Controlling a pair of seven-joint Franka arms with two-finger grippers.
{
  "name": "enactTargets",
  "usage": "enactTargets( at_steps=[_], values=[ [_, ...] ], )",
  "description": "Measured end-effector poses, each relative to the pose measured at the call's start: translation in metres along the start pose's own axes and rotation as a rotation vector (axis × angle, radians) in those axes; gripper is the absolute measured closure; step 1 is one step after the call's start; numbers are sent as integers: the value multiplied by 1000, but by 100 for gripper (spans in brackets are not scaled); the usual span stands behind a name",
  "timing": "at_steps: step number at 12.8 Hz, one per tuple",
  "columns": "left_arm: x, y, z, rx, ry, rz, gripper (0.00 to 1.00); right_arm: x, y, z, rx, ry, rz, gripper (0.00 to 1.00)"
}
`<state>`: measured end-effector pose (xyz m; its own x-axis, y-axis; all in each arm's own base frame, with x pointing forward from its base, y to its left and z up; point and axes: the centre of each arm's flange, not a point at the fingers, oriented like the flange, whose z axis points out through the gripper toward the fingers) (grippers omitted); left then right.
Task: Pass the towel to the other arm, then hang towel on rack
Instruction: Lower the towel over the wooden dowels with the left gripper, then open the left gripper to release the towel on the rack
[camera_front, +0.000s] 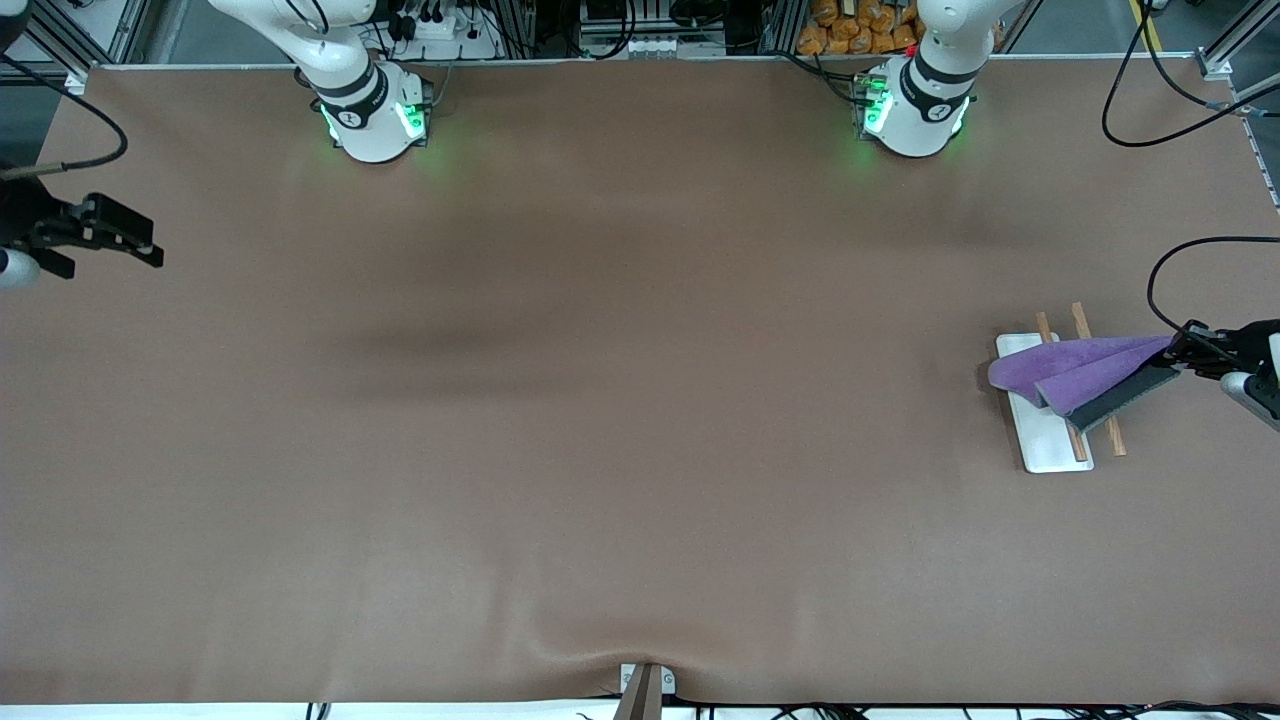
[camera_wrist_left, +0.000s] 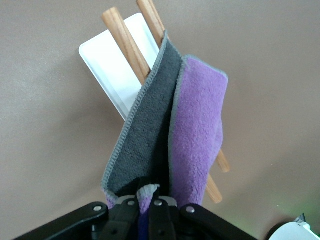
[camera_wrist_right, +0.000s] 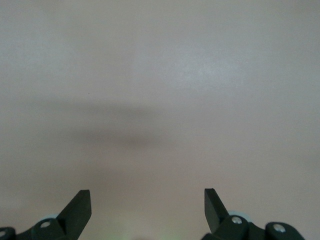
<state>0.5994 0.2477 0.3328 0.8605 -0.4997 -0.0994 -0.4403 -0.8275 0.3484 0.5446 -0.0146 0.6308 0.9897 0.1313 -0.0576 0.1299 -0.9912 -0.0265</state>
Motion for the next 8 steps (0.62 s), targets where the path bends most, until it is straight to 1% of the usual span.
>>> enactTargets(
  at_steps=[8],
  values=[
    [-16, -28, 25, -27, 8, -21, 98, 2, -13, -21, -7, 43, -24, 0]
  ],
)
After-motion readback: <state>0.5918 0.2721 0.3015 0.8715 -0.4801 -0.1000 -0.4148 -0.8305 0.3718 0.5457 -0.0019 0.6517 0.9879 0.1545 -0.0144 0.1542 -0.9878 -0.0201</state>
